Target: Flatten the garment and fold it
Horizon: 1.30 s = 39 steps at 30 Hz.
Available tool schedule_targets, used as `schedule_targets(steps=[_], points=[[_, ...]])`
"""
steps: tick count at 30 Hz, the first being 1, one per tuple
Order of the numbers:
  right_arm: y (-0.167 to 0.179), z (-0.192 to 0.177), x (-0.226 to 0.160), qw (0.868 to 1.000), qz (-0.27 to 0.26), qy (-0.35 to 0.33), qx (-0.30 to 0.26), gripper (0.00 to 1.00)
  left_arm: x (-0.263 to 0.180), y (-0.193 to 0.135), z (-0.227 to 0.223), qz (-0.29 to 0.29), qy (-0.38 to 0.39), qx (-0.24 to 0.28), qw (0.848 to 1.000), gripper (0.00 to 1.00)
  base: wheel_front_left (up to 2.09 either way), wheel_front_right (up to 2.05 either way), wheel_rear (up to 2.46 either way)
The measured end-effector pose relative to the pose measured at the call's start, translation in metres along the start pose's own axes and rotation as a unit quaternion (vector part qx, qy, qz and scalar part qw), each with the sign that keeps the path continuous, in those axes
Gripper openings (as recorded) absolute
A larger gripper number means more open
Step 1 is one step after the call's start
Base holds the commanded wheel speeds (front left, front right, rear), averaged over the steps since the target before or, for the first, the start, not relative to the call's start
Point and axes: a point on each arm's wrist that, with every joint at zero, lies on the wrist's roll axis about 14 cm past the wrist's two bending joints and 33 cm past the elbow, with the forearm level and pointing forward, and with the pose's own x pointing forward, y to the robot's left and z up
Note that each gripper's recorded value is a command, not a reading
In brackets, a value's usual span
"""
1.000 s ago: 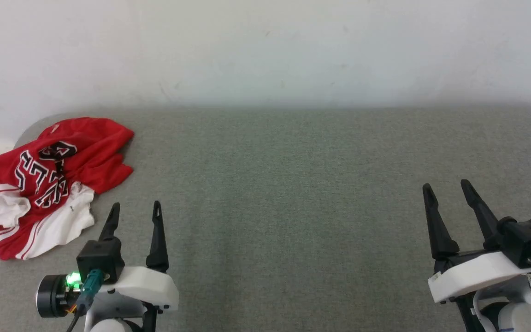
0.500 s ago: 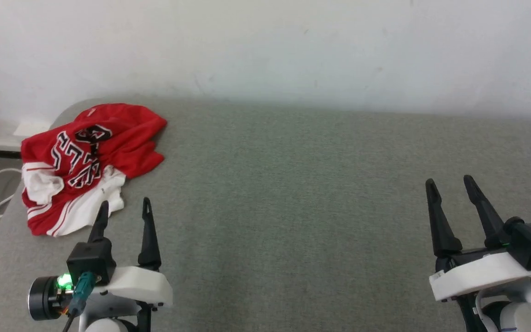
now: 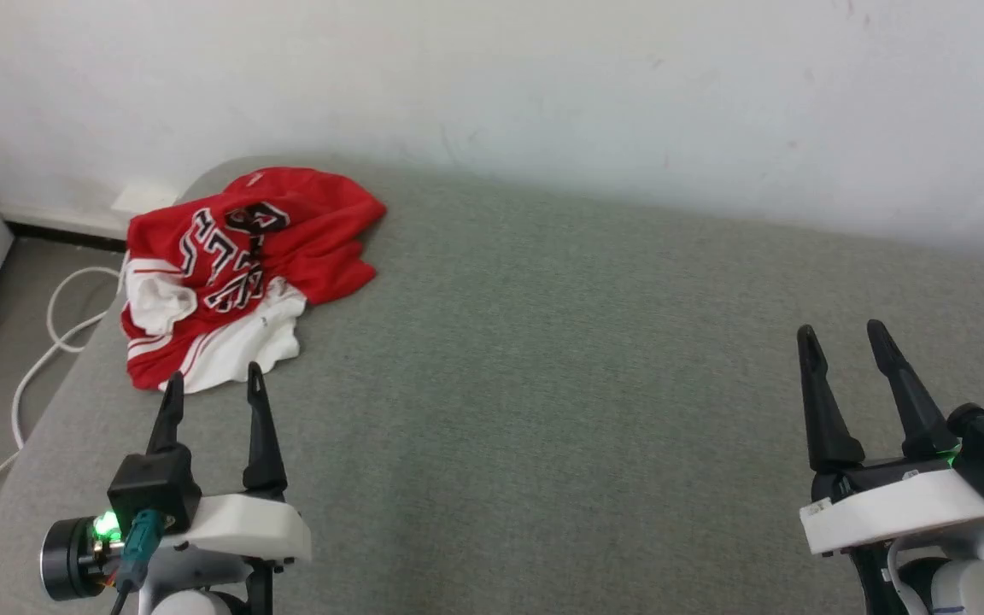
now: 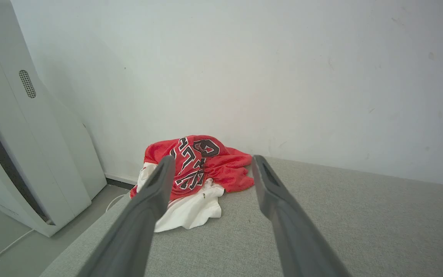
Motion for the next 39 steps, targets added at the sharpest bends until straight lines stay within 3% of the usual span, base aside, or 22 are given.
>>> schedule_targets(steps=[24, 39], points=[[0.066, -0.013, 0.031, 0.995, 0.096, -0.006, 0.037, 1.0, -0.041, 0.081, 0.01, 0.132, -0.021, 0.011, 0.991, 1.0, 0.0, 0.0, 0.0], [0.096, -0.018, 0.039, 0.989, 0.135, -0.008, 0.064, 1.0, -0.066, 0.116, 0.012, 0.193, -0.027, 0.02, 0.981, 1.0, 0.0, 0.0, 0.0]])
